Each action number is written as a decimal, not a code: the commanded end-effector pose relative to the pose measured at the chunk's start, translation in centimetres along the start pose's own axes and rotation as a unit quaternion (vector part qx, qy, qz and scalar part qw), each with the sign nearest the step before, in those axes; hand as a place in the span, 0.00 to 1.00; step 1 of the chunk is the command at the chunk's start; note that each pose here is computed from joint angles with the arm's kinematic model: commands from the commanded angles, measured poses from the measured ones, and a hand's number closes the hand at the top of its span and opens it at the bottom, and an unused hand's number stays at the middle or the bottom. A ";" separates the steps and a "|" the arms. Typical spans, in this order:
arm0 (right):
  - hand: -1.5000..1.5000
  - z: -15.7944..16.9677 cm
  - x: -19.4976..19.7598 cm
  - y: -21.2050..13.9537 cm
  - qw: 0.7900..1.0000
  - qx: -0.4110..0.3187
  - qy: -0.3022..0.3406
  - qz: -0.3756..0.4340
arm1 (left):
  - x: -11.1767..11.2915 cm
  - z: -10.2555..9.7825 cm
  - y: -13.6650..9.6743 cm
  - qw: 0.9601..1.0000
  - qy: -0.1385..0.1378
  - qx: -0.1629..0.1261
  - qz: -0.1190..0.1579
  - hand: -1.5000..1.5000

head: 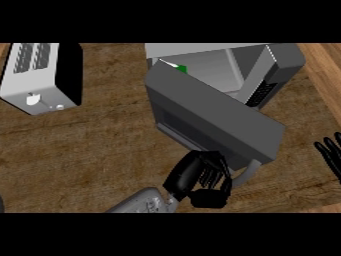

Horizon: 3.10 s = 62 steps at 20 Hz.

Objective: Pick up the milk, place it into the microwave and close the microwave

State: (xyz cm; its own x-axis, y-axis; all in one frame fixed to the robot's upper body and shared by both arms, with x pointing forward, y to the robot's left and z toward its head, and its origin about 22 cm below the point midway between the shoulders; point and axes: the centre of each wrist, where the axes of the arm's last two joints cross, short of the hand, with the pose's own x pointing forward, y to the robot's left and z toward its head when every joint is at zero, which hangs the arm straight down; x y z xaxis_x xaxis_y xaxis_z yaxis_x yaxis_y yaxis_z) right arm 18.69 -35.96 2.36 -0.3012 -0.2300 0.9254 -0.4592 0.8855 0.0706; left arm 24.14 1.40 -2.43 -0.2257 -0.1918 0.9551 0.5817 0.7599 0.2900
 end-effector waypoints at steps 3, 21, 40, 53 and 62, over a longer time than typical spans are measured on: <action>0.00 -1.4 1.1 1.2 0.999 0.044 -0.013 -0.018 | 2.2 -2.8 1.0 0.997 -0.025 0.071 0.012 1.00; 0.00 -2.8 4.4 0.9 0.998 0.055 -0.004 -0.011 | 5.2 -9.3 6.7 0.982 -0.025 0.187 0.030 1.00; 0.00 -4.0 6.6 0.5 0.998 0.053 -0.029 -0.018 | 3.9 -9.9 9.0 0.965 -0.007 0.238 0.111 1.00; 0.00 -4.9 7.6 1.0 0.993 0.108 -0.038 -0.033 | 3.9 -10.0 8.9 0.955 -0.042 0.277 0.102 1.00; 0.00 -5.3 8.5 1.1 0.990 0.128 -0.039 -0.033 | 3.4 -9.9 8.9 0.953 -0.053 0.282 0.097 1.00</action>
State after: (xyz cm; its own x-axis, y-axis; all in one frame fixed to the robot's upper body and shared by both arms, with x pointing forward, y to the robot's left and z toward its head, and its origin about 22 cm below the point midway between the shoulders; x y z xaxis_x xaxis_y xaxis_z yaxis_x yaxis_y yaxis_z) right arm 19.99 -34.82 11.84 -0.3193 -0.3222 0.8912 -0.6639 0.7471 0.0323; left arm 33.72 0.11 3.56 -0.2663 0.0684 0.9615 0.2283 0.9736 -0.0060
